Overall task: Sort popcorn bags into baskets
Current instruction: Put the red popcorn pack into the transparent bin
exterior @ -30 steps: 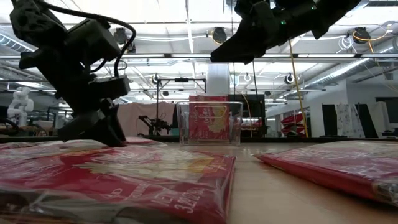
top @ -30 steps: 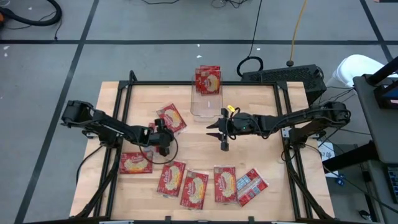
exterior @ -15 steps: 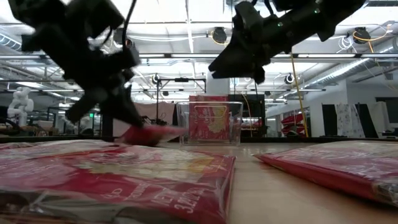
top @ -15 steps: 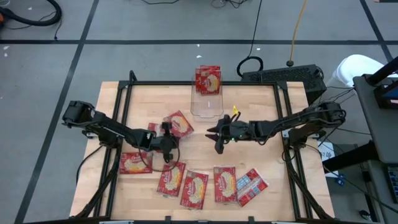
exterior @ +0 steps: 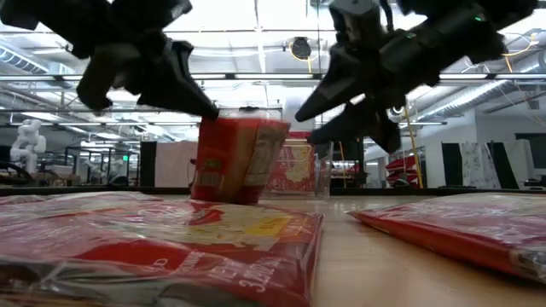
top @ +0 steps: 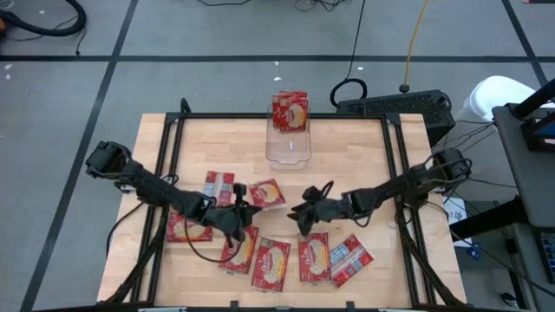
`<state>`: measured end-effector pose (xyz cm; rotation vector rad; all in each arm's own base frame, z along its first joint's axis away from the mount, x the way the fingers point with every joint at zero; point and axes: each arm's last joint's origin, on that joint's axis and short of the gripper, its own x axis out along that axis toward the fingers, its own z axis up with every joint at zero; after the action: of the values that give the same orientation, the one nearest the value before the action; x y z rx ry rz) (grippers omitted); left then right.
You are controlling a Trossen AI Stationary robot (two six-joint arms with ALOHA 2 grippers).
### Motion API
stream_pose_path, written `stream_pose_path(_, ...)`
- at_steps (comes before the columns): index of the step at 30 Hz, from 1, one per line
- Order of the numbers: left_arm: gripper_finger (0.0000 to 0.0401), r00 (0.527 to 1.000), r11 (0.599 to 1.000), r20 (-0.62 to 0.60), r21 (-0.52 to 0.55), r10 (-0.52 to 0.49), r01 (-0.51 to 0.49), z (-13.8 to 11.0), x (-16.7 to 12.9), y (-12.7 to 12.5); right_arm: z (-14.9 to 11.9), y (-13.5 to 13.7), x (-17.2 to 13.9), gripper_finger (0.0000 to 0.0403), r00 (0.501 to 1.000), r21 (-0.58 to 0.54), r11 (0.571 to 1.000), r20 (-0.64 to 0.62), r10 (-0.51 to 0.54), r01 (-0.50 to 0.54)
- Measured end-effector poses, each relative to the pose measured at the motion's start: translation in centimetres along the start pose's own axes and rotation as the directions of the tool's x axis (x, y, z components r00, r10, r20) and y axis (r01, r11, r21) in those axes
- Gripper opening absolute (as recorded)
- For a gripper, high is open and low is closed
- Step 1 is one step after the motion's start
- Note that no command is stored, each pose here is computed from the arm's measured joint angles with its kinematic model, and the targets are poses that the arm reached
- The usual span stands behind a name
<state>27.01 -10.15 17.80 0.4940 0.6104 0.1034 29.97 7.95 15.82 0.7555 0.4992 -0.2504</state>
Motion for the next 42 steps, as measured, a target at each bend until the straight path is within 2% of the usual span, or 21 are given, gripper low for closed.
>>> stream_pose_path(2, 0.0002, 1.0, 1.0, 0.026, -0.009, -0.003, 0.004, 0.3, -0.2, -0.2, -0.8, -0.1, 0.1, 0.0183, 0.999, 0.03, 0.999, 0.007, 0.035, -0.036)
stream_pose_path(6, 0.0002, 0.999, 1.0, 0.051, -0.02, -0.01, 0.011, 0.6, -0.4, -0.5, -1.8, -0.6, 0.0, 0.022, 0.994, 0.006, 0.995, -0.019, 0.103, -0.103)
stream_pose_path(11, 0.0002, 0.996, 0.999, 0.09, -0.025, -0.019, 0.021, 1.0, -0.7, -0.9, -2.1, -2.2, -0.4, 0.025, 0.992, 0.013, 0.992, 0.016, 0.122, -0.122)
stream_pose_path(13, 0.0002, 0.995, 0.999, 0.097, -0.027, -0.024, 0.026, 1.1, -0.8, -1.1, -2.1, -2.9, -0.4, 0.0256, 0.995, -0.074, 0.993, 0.014, 0.097, -0.095)
stream_pose_path(15, 0.0003, 0.994, 0.999, 0.111, -0.029, -0.026, 0.03, 1.2, -1.0, -1.2, -2.1, -3.3, -0.3, 0.0258, 0.997, -0.225, 0.972, 0.011, 0.072, -0.067)
stream_pose_path(17, 0.0002, 0.992, 0.999, 0.121, -0.027, -0.027, 0.03, 1.3, -1.0, -1.3, -1.9, -3.4, -0.3, 0.0258, 0.998, -0.406, 0.913, 0.038, 0.049, -0.03)
stream_pose_path(19, 0.0002, 0.991, 0.999, 0.131, -0.025, -0.025, 0.028, 1.4, -1.0, -1.3, -1.8, -3.5, -0.3, 0.0258, 0.997, -0.572, 0.82, 0.081, 0.015, 0.034)
stream_pose_path(21, 0.0003, 0.99, 0.999, 0.139, -0.025, -0.023, 0.027, 1.5, -1.1, -1.2, -1.7, -3.5, -0.3, 0.0258, 0.992, -0.674, 0.732, 0.129, -0.018, 0.101)
stream_pose_path(24, 0.0004, 0.99, 1.0, 0.141, -0.005, -0.023, 0.024, 1.6, -1.1, -1.2, -1.1, -3.8, -0.2, 0.0258, 0.982, -0.756, 0.632, 0.184, -0.046, 0.171)
stream_pose_path(26, 0.0003, 0.989, 1.0, 0.143, -0.001, -0.023, 0.023, 1.6, -1.1, -1.2, -0.7, -3.8, -0.1, 0.0258, 0.986, -0.79, 0.596, 0.169, -0.01, 0.142)
stream_pose_path(29, 0.0003, 0.987, 1.0, 0.158, -0.005, -0.02, 0.021, 1.7, -1.1, -1.2, -0.3, -3.8, 0.3, 0.0247, 0.989, -0.814, 0.579, 0.12, 0.089, 0.046)
stream_pose_path(31, 0.0006, 0.985, 1.0, 0.169, 0.004, -0.025, 0.025, 1.8, -1.1, -1.2, -0.4, -3.9, 0.6, 0.0234, 0.986, -0.827, 0.56, 0.127, 0.104, 0.048)
stream_pose_path(33, 0.0006, 0.983, 0.999, 0.179, 0.015, -0.031, 0.029, 1.9, -1.1, -1.2, -0.6, -4.0, 1.1, 0.0217, 0.983, -0.858, 0.513, 0.121, 0.135, 0.035)
stream_pose_path(35, 0.0004, 0.982, 0.999, 0.183, 0.021, -0.037, 0.034, 2.0, -1.0, -1.1, -0.8, -4.0, 1.5, 0.0196, 0.977, -0.888, 0.459, 0.134, 0.169, 0.043)
stream_pose_path(38, 0.0004, 0.983, 0.999, 0.18, 0.017, -0.035, 0.033, 1.9, -0.9, -0.9, -1.0, -4.1, 2.1, 0.0156, 0.964, -0.912, 0.405, 0.164, 0.207, 0.068)
stream_pose_path(42, 0.0027, 0.983, 0.999, 0.181, -0.031, -0.027, 0.033, 1.9, -0.8, -0.6, -1.2, -4.2, 2.4, 0.0088, 0.957, -0.937, 0.334, 0.183, 0.226, 0.1)
